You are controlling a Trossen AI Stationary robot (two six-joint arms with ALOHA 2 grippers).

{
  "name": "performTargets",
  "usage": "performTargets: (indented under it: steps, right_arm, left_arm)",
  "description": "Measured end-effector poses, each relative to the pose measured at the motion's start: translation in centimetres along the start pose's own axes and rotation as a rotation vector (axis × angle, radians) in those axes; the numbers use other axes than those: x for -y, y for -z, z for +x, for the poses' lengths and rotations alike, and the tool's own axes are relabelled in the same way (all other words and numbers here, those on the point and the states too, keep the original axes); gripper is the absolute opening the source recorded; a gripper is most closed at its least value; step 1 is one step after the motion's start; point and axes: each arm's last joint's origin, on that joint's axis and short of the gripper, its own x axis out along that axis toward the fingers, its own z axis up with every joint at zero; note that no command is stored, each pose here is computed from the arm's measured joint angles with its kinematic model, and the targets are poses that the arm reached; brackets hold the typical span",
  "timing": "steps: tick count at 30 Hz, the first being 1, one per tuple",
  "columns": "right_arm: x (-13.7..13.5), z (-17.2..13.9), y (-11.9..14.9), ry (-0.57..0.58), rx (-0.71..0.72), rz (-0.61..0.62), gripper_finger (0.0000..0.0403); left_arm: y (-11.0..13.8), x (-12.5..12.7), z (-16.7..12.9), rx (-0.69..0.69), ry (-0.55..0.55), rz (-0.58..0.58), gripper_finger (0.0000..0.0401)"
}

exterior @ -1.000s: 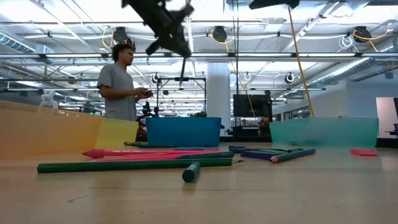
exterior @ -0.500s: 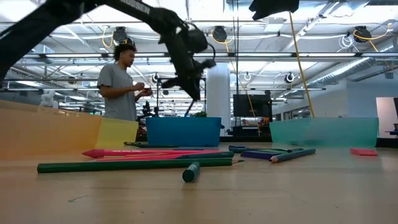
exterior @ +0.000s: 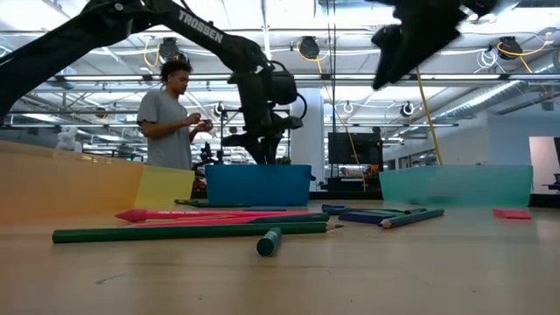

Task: Sort crayons/erasers/pens/pencils in bins
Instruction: Put the bottom dark blue pencil into the blue bin, then put the dark blue pencil into the blue bin

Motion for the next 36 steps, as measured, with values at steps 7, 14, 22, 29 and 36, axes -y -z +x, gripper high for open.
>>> performTargets:
  steps: [7,14,22,29,36]
  right_arm:
    - [-2.5,4.1,1.4,-0.194,-0.136,-0.209,0.0169]
    - [-4.6,7.4,2.2,-0.282,-0.089,-0.315,0.0137]
    - [-4.3,10.1,2.4,-0.286,-0.128,-0.232,0.0103]
    - [-3.8,11.8,2.9,-0.285,-0.164,-0.283,0.0087]
    - [-3.4,12.8,3.1,-0.331,-0.189,-0.291,0.0069]
  left_arm:
    - [1.3,-1.0,-1.9,-0.118,-0.032,0.083,0.0161]
    - [3.9,0.3,-10.3,0.022,-0.032,0.176,0.0196]
    - [10.2,2.4,-21.1,0.263,0.093,0.275,0.0198]
    - [15.8,2.3,-27.6,0.437,0.164,0.304,0.0198]
    - [20.5,2.6,-32.7,0.588,0.418,0.335,0.0198]
